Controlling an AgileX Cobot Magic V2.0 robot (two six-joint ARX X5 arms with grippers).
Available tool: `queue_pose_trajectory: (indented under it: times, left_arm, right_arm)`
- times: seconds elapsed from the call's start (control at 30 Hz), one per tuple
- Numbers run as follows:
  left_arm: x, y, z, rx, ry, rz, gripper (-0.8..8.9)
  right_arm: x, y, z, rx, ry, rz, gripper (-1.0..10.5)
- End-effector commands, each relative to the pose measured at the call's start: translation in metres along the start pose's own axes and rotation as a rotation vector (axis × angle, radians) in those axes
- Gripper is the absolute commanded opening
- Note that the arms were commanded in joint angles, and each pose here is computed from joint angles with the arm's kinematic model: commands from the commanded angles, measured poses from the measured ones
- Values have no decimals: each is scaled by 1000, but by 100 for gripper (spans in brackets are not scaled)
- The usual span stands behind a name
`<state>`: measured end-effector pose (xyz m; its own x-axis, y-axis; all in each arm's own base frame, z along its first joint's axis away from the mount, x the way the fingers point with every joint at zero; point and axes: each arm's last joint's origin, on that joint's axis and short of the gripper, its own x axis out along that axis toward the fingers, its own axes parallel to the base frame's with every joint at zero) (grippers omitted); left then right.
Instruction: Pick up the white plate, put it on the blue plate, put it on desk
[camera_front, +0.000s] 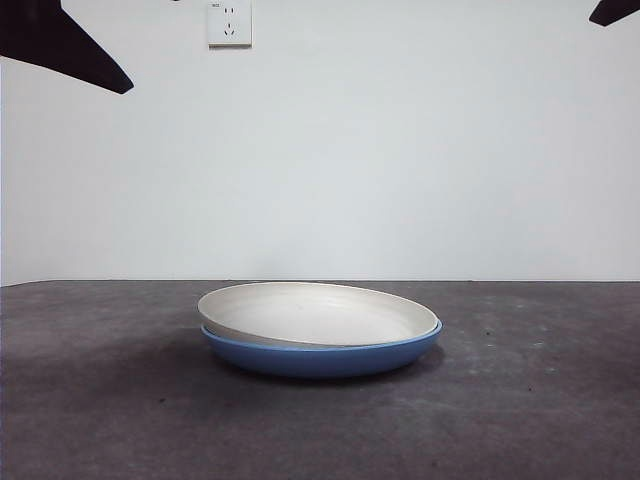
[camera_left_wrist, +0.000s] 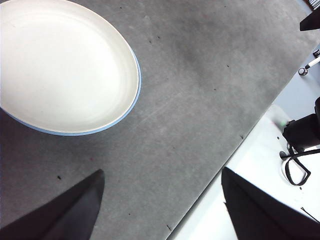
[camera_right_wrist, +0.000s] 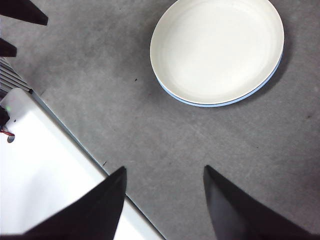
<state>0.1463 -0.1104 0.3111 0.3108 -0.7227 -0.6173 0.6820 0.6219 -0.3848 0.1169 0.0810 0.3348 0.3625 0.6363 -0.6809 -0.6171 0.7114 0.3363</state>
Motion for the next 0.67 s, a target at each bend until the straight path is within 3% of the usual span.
queue_pose_trajectory:
  times: [0.03, 0.13, 0.27, 0.3, 0.67]
  left_arm:
    - [-1, -2, 3, 13, -7, -11, 373]
    - [-1, -2, 3, 13, -7, -11, 334]
    - [-1, -2, 3, 14, -8, -11, 62]
    - [-1, -2, 3, 15, -8, -11, 3]
    - [-1, -2, 3, 16, -8, -11, 9]
  right_arm:
    - [-2, 3, 4, -22, -8, 11, 246]
    - [-2, 3, 3, -20, -3, 10, 238]
    - [-2, 2, 2, -14, 14, 8, 10]
    - [-2, 2, 1, -13, 16, 8, 8]
    - [-2, 2, 1, -14, 14, 5, 8]
